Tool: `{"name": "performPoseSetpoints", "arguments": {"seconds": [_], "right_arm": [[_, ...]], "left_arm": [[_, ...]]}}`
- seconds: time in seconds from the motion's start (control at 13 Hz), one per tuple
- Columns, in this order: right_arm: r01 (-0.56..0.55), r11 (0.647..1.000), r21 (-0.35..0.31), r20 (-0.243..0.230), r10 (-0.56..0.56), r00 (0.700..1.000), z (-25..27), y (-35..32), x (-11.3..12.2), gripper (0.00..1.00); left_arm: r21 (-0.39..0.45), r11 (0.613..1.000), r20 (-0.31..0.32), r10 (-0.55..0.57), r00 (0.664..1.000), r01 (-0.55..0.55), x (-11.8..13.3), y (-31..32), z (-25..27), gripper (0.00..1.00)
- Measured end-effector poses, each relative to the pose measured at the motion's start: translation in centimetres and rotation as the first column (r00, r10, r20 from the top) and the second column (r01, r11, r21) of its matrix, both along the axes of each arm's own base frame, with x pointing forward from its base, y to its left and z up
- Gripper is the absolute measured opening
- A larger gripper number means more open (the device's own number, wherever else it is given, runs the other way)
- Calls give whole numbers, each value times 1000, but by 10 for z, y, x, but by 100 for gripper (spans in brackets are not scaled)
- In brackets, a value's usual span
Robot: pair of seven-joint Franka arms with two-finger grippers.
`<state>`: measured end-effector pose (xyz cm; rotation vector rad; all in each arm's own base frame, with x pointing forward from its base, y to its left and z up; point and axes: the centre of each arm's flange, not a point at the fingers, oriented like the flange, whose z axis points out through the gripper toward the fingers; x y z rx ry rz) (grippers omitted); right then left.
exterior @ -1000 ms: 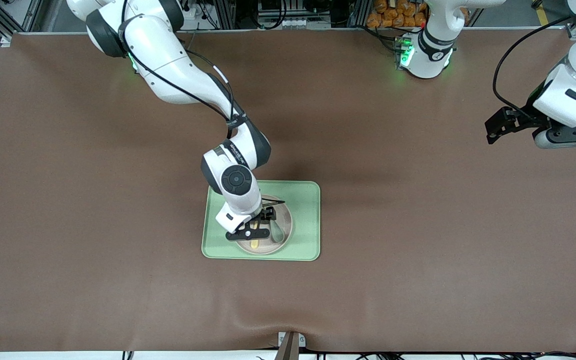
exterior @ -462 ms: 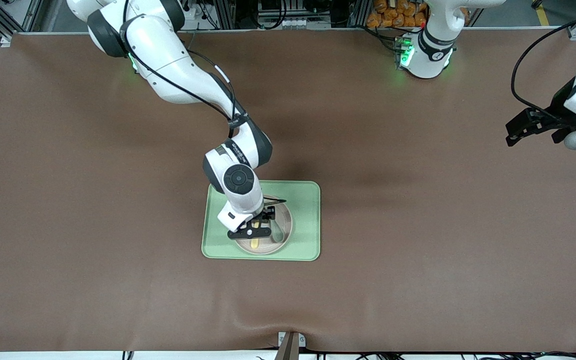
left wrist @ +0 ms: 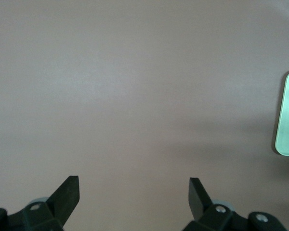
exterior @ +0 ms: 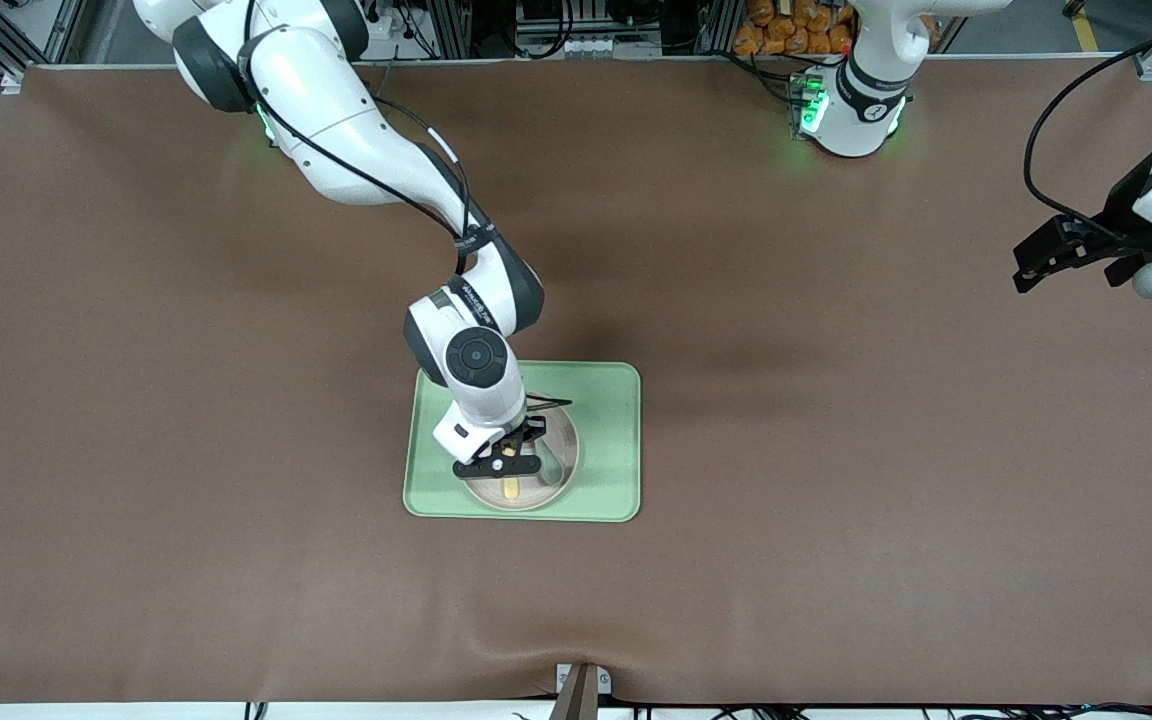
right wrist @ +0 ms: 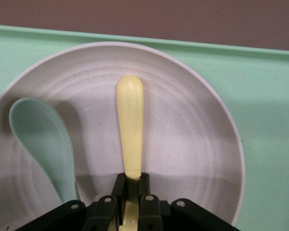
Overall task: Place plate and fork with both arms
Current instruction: 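Grasp the yellow fork handle with the right gripper and lift it, then move the yellow fork beside the plate and lower it onto the tray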
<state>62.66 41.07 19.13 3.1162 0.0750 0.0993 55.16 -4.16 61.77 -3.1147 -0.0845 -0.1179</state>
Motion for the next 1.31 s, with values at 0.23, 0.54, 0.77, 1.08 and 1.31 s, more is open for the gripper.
{"name": "performPoseSetpoints", "arguments": {"seconds": [0.23,0.54,0.77,1.08,1.31], "right_arm": [[7,1000,1,0,-7,1000,0,0,0,15],[32,999,24,1,-33,999,6,0,3,14],[60,996,61,7,-60,998,29,-2,8,14],[97,994,57,-7,-97,995,57,-19,17,14],[179,982,67,-36,-177,984,89,-64,39,14]], "left_arm": [[0,1000,1,-2,1000,2,0,-1,0,100],[-2,1000,-1,-2,1000,2,0,-2,0,100],[-2,1000,-2,-3,1000,3,1,-2,-1,100],[-2,1000,-4,-4,1000,4,1,-3,-2,100],[-2,1000,-4,-6,1000,6,1,-4,-2,100]]}}
